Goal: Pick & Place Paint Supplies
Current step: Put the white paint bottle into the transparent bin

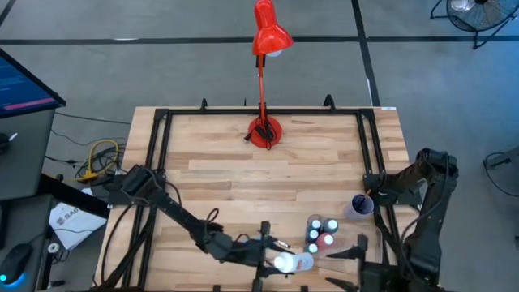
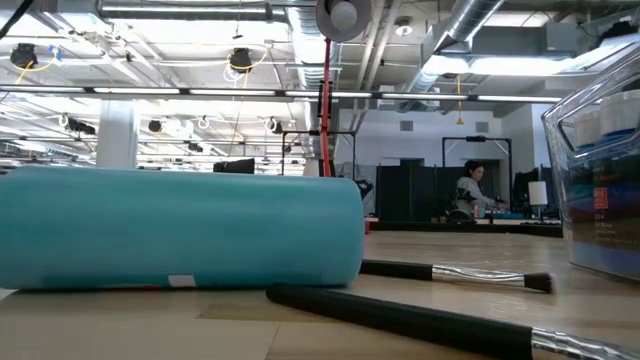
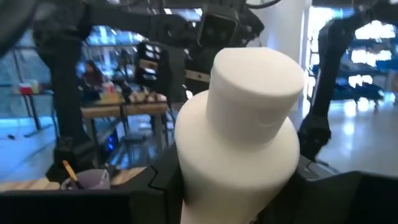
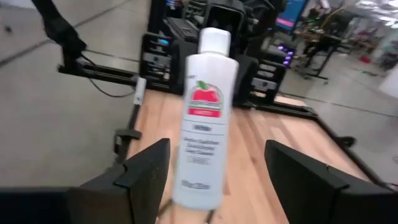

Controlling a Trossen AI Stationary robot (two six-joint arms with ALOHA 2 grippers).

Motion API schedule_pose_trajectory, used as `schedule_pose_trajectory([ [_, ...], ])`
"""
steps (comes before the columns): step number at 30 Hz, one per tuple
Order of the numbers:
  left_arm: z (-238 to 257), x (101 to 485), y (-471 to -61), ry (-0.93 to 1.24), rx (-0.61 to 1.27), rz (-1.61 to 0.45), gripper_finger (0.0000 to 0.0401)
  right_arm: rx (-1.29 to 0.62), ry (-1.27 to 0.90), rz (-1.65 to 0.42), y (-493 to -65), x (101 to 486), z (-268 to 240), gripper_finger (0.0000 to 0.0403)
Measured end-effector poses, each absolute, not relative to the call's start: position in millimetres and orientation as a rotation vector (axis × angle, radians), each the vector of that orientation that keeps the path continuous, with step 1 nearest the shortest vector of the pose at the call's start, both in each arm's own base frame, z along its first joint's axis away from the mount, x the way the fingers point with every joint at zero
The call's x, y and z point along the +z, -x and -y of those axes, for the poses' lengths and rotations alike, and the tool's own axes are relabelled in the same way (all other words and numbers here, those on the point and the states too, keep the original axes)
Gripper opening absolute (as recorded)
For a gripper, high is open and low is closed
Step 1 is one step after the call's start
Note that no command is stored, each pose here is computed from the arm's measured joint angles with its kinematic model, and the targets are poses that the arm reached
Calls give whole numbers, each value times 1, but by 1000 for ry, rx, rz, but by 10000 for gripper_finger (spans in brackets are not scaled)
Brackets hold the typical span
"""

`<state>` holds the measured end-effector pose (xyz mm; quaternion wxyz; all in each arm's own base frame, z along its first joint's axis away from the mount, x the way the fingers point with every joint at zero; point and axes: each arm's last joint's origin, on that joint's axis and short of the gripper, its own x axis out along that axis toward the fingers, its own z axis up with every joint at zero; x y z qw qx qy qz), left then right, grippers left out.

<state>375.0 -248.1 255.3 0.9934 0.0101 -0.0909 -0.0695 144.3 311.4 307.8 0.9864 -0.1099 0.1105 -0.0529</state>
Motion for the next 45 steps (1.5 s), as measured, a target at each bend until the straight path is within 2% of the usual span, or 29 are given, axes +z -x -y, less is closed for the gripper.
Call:
schedule_pose_trajectory([
  [10, 242, 255, -416, -30, -201, 123, 137, -185, 177, -277, -136, 291, -294, 255],
  [18, 241, 257, -418, -63, -171, 95, 139, 47, 136, -481, -153, 289, -307, 255],
  [24, 232, 280, -412, -107, -156, 103, 140, 117, 125, -428, -151, 303, -316, 255],
  [31, 205, 288, -419, -141, -125, 43, 140, 129, 74, -422, -145, 309, -319, 255],
  [34, 194, 293, -422, -158, -139, 55, 140, 112, -43, -385, -151, 319, -320, 255],
  [37, 187, 295, -425, -169, -166, 62, 141, 334, 50, -432, -153, 332, -324, 255],
  [41, 175, 300, -428, -161, -233, 87, 141, 654, 127, -448, -161, 331, -336, 255],
  [45, 166, 299, -432, -155, -266, 76, 141, 803, 93, -495, -174, 324, -340, 255],
])
